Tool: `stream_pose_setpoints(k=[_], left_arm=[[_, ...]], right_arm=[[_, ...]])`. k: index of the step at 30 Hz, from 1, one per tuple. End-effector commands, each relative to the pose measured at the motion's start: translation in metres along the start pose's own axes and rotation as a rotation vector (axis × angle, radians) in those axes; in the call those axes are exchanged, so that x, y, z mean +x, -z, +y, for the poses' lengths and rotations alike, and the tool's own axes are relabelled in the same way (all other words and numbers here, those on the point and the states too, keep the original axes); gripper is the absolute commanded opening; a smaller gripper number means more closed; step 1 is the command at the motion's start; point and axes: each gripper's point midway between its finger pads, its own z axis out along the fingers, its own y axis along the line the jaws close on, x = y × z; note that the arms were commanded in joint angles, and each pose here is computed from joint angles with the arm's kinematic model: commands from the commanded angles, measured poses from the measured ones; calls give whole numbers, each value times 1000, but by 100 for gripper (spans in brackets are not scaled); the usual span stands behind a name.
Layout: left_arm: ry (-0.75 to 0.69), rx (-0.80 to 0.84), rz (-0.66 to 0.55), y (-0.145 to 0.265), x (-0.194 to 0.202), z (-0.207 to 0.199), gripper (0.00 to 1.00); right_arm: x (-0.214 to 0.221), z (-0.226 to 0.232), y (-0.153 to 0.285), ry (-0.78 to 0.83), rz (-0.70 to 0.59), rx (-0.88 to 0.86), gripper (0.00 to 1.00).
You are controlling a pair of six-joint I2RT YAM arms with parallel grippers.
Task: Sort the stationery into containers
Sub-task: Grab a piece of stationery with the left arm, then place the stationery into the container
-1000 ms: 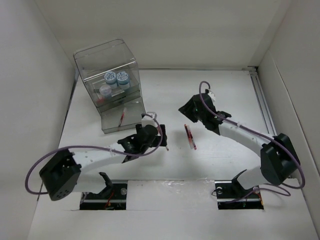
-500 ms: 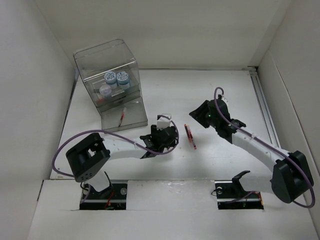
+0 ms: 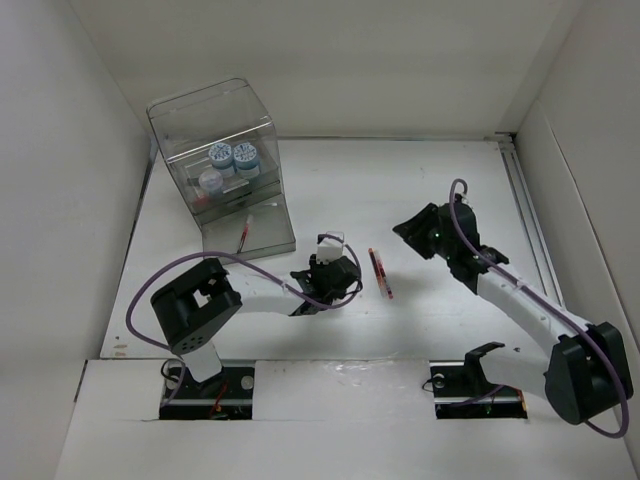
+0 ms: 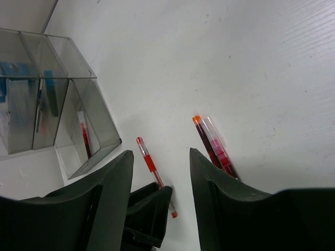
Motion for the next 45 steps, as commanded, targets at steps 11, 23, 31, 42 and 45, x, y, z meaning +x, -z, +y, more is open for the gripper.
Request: stream_pose_setpoints(k=[11,23,31,42,45], left_arm=[[49,59,-96,38,-48,-2,0],[362,21,-305,78,-159,80,0],[507,-142,-395,65,-187,158,0],[527,-327,-386,21,-183,181,27],[527,-353,-386,14,-180,187,59]], right_arm=[[-14,8,13,1,-38,-113,59],[0,14,21,8,22,-177,60],[11,25,26,27,54,-219,61],[18,31,29,41,70,-239,69],[16,30,25,39,63,-224,70]])
